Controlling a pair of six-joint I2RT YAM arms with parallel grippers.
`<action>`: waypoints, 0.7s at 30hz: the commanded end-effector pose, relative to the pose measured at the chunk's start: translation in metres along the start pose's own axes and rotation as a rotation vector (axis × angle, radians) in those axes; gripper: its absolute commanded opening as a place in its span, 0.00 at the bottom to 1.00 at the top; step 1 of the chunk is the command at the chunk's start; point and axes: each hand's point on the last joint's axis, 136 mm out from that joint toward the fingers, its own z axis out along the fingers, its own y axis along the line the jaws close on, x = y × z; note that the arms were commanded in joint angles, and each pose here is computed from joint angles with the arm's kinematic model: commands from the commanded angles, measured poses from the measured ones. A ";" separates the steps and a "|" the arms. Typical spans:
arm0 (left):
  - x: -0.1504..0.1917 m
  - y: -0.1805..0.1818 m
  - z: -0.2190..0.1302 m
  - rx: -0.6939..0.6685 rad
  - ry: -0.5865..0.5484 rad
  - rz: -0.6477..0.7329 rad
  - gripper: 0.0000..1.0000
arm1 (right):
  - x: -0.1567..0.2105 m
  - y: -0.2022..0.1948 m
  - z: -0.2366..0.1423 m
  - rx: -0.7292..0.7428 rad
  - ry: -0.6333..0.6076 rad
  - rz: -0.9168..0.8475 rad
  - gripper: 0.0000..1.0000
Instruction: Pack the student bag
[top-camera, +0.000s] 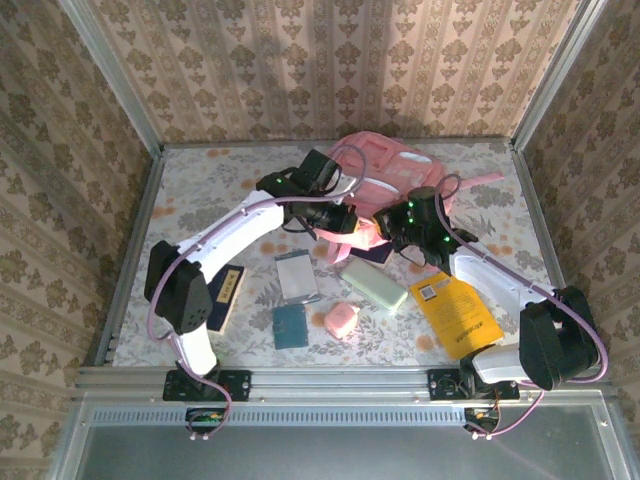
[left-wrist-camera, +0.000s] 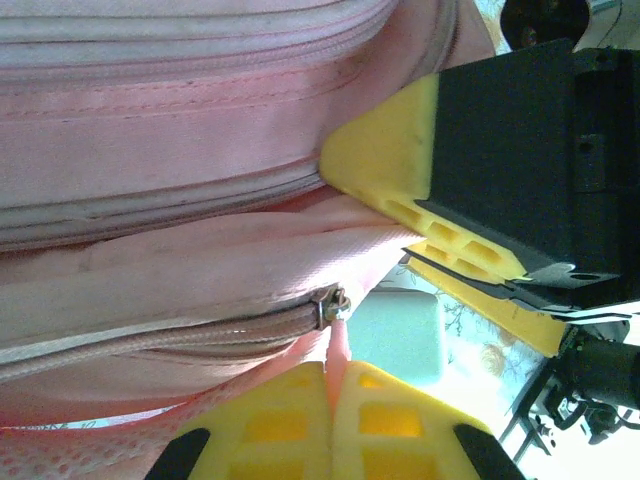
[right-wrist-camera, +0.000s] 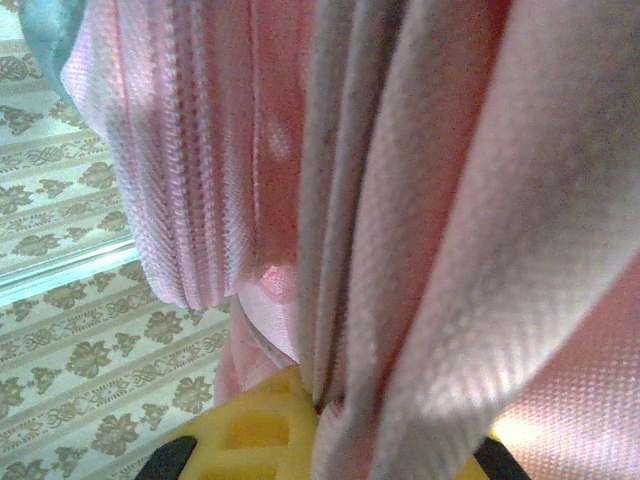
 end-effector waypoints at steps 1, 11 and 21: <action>-0.002 0.021 -0.025 -0.068 -0.029 -0.022 0.00 | -0.016 0.008 -0.010 0.001 -0.057 -0.059 0.00; 0.012 0.062 -0.030 -0.162 -0.027 -0.097 0.00 | -0.017 0.010 -0.015 0.009 -0.053 -0.094 0.00; 0.022 0.098 -0.032 -0.199 -0.044 -0.174 0.00 | -0.023 0.019 -0.024 -0.005 -0.049 -0.126 0.00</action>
